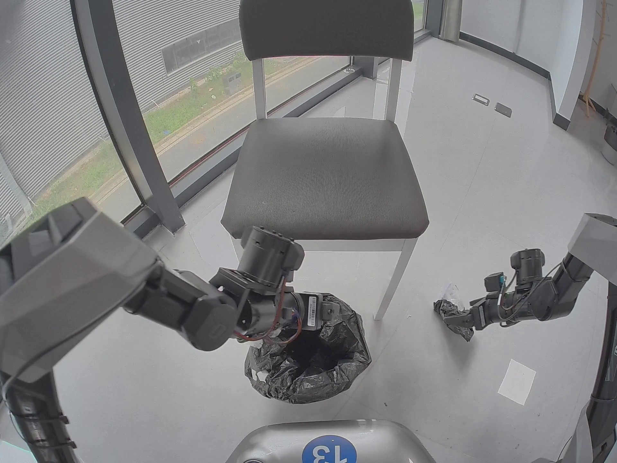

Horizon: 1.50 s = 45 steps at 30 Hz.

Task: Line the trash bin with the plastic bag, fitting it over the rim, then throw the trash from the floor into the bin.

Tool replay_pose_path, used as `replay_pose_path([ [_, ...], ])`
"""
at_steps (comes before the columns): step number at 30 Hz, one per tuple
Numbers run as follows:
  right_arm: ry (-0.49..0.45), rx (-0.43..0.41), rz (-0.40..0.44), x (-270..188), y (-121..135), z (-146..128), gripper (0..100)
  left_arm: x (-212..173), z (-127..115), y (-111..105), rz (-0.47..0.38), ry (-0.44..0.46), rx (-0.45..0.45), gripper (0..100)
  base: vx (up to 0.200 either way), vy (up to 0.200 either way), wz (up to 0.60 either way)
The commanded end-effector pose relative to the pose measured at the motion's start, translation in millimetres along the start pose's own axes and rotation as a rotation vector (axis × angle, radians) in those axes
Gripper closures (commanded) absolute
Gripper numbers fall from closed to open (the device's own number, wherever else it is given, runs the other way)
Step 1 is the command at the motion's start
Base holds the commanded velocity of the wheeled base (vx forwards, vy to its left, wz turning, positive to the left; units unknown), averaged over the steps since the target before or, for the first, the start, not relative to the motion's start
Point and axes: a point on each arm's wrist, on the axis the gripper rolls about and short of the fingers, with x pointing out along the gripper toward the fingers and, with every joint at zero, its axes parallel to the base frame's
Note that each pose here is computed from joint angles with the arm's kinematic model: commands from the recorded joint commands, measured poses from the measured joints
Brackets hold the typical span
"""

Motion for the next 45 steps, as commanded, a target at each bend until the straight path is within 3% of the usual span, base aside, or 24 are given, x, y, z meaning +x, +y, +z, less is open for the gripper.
replay_pose_path([
  [1, 0.014, 0.056, -0.154, -30.1, -42.1, -32.9, 0, -81.7, 13.6, -0.6, 0.020, -0.214, 0.037, 0, 0.000, 0.000, 0.00],
  [6, 0.024, 0.086, -0.228, -41.3, -67.5, -50.1, 0, -108.9, 16.1, 0.2, 0.012, -0.285, 0.065, 0, 0.000, 0.000, 0.00],
  [13, 0.000, 0.120, -0.290, -48.9, -90.0, -68.5, 0, -115.9, 8.9, 2.4, 0.007, -0.301, 0.068, 0, 0.000, 0.000, 0.00],
  [25, 0.028, 0.133, -0.295, -45.8, -98.2, -87.8, 0, -136.1, -3.1, -6.8, -0.042, -0.340, 0.121, 0, 0.000, 0.000, 0.00],
  [31, 0.020, 0.129, -0.297, -45.0, -100.4, -85.9, 0, -141.0, -1.9, -7.8, -0.049, -0.355, 0.121, 0, 0.000, 0.000, 0.00],
  [39, -0.049, 0.086, -0.336, -32.6, -128.7, -66.4, 0, -140.7, -2.6, -8.1, -0.059, -0.368, 0.119, 0, 0.000, 0.000, 0.00],
  [45, -0.051, 0.107, -0.323, -22.8, -140.2, -52.5, 0, -135.9, -4.9, -13.0, -0.070, -0.367, 0.129, 0, 0.000, 0.000, 0.00],
])
